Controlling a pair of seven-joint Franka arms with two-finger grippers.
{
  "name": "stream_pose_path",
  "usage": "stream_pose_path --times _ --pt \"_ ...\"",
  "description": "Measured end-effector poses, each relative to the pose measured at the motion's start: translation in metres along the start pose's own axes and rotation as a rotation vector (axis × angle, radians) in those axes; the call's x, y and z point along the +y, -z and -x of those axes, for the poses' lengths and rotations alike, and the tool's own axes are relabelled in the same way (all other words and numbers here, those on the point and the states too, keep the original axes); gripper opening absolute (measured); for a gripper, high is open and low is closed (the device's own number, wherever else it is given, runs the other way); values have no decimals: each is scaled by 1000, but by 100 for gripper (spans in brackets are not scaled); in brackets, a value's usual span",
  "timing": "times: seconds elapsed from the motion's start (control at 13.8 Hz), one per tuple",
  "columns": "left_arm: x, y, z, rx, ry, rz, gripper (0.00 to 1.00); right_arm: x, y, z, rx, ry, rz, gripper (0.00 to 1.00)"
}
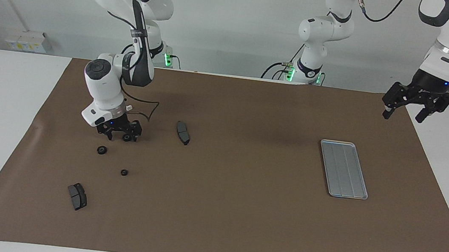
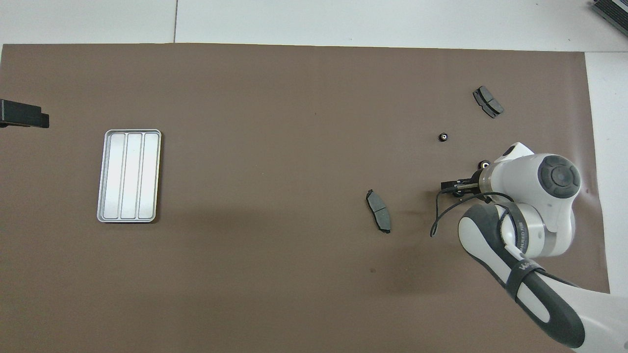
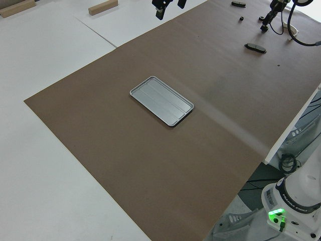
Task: Pick bearing gear from pile to tray
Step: 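Grasp the small black bearing with the right gripper and lift it, then carry the bearing with the right gripper toward the table center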
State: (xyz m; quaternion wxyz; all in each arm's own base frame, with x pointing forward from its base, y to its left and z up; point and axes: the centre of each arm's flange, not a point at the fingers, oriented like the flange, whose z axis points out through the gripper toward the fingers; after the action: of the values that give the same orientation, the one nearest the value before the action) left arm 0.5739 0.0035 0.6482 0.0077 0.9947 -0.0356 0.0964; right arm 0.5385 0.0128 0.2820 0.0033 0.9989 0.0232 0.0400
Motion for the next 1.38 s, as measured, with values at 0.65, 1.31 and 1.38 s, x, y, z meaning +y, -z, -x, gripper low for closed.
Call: stream_pose_path --times 0.65,1.31,1.38 --pt "0 0 0 0 0 0 100 0 5 2 13 8 1 38" --pt "3 6 3 0 -5 -1 100 -25 43 -16 72 30 -4 35" --pt "4 6 3 0 -6 -2 100 -38 55 -20 70 24 -6 35"
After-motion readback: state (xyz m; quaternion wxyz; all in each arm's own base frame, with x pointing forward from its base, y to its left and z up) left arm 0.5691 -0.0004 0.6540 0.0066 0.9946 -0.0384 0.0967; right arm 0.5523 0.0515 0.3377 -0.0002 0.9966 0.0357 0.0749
